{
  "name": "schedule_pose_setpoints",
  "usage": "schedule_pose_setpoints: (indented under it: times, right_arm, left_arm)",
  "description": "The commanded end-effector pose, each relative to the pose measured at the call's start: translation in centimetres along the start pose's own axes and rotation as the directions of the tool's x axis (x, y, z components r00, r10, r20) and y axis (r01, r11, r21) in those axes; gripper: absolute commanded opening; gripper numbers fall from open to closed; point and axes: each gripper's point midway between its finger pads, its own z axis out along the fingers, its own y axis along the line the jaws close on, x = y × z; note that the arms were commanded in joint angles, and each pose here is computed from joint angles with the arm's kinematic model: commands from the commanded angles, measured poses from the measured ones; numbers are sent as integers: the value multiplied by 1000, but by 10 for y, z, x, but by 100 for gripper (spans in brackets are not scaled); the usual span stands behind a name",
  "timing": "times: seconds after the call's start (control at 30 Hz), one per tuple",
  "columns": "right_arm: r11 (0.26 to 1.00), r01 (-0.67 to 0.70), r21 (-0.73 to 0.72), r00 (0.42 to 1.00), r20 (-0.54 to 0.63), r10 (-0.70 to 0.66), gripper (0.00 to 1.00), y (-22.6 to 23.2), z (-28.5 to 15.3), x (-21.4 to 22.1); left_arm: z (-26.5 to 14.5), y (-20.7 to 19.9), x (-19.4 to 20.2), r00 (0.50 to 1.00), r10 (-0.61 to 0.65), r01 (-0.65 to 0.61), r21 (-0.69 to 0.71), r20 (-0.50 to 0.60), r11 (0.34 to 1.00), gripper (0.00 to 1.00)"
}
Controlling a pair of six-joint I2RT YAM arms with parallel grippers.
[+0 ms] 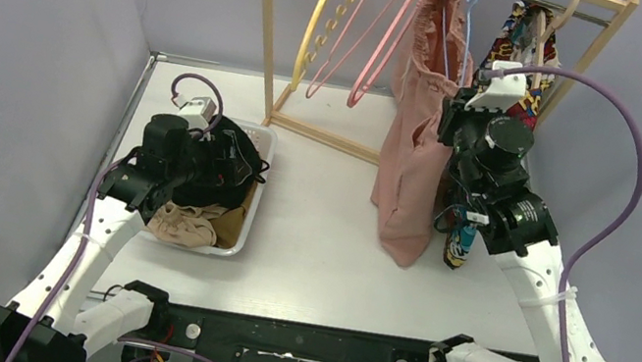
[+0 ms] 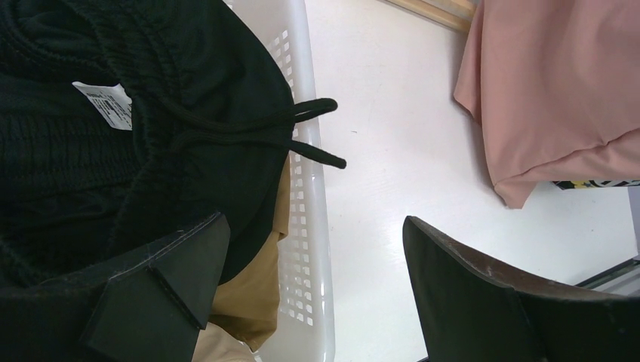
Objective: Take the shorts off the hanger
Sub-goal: Pick up the hanger from the clothes rod.
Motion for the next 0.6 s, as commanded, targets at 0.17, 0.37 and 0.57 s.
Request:
schedule_pose_setpoints:
  times: [0.17,0.37,0.57]
  right_arm:
    - [987,-157,23,985,77,155,0,-12,-45,-14]
    - [978,-207,32,973,-97,209,0,-8,-62,37]
    - [942,-316,-115,914,-303,270,0,24,-100,97]
  left_arm:
    - [-7,-13,-22,996,0,-4,46,91,999,86]
    - [-8,-17,-25,995,-15,8,64,98,998,86]
    - [-9,-20,-27,995,-24,16,77,100,997,86]
